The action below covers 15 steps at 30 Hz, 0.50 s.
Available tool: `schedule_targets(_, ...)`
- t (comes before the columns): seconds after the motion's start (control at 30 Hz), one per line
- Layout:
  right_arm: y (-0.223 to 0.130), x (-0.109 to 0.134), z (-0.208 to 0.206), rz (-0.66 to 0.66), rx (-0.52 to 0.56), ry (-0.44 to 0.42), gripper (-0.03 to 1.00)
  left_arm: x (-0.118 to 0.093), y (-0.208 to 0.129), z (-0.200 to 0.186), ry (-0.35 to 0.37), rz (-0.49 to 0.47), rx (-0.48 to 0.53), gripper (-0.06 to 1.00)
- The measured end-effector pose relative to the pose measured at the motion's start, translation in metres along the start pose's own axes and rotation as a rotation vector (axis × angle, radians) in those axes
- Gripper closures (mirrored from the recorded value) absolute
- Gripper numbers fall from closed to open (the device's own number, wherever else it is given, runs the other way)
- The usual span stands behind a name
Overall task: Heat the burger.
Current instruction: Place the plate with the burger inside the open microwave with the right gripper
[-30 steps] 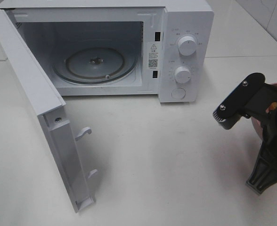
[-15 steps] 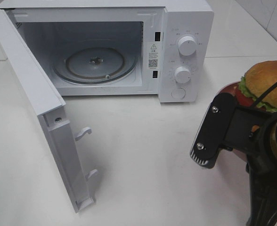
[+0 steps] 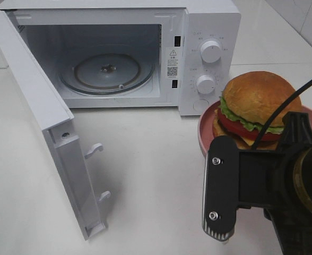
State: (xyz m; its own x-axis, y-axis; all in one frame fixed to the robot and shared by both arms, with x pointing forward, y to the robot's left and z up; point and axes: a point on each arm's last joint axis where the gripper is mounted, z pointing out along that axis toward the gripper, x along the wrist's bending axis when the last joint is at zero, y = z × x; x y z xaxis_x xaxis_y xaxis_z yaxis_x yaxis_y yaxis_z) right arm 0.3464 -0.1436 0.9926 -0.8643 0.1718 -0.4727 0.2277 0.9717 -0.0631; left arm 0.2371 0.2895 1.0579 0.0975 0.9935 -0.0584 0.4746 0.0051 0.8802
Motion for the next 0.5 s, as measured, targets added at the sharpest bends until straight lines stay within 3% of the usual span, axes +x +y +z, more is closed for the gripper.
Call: schedule_targets(0.5,0.0092,0.0012,-0.0001,-0.315,-0.105,-0.006,0.9,0.0,0.0,0.0,0.0,0.0,0.0,-0.03)
